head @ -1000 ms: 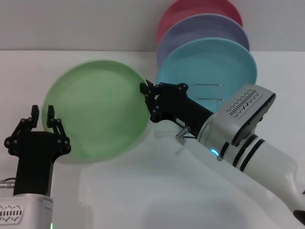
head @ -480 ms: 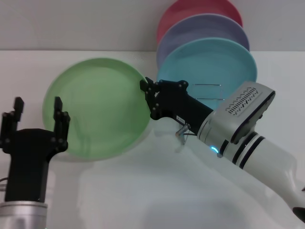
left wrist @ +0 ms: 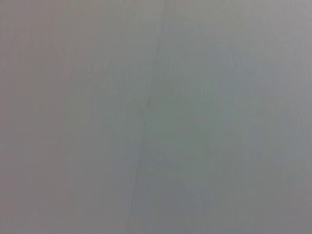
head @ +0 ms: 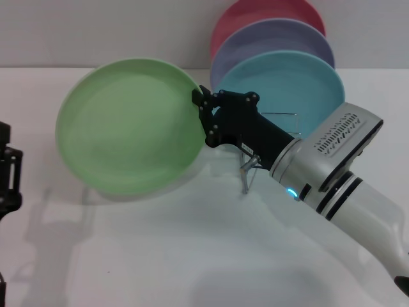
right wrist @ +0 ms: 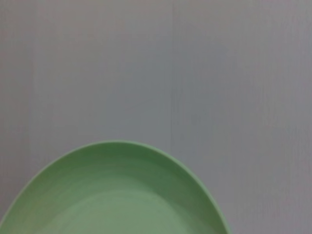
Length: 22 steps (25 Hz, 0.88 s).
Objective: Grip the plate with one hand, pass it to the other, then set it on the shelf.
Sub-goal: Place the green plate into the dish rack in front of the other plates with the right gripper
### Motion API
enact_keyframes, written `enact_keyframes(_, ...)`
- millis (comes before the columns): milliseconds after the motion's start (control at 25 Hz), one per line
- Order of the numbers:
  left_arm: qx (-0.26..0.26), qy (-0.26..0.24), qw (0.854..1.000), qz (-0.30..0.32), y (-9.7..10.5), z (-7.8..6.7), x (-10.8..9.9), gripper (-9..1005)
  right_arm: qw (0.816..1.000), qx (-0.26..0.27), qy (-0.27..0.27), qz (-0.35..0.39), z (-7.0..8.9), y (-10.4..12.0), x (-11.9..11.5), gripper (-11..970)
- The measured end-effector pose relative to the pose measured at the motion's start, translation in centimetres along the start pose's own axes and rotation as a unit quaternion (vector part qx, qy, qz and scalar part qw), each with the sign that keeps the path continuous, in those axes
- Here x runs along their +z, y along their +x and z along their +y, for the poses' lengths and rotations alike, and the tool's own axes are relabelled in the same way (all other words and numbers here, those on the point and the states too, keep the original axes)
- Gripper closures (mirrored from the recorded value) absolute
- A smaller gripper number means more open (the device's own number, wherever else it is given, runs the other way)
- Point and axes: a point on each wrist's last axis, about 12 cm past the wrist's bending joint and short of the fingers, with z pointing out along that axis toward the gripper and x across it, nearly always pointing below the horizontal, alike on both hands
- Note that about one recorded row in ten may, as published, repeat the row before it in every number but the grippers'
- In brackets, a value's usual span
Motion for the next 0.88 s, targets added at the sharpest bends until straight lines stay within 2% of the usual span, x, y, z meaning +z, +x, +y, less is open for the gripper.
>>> enact_keyframes(520, 0.026, -0.025, 0.999, -0.004, 0.4, 2.4, 0.7, 316, 1.0, -0.016, -0.001, -0.022, -0.7, -0.9, 0.6, 938)
enact_keyframes(880, 0.023, -0.057, 0.997, -0.04, 0.0, 5.2, 1.4, 315, 0.998, -0.032, -0.012, -0.053, -0.2, -1.3, -0.2, 937)
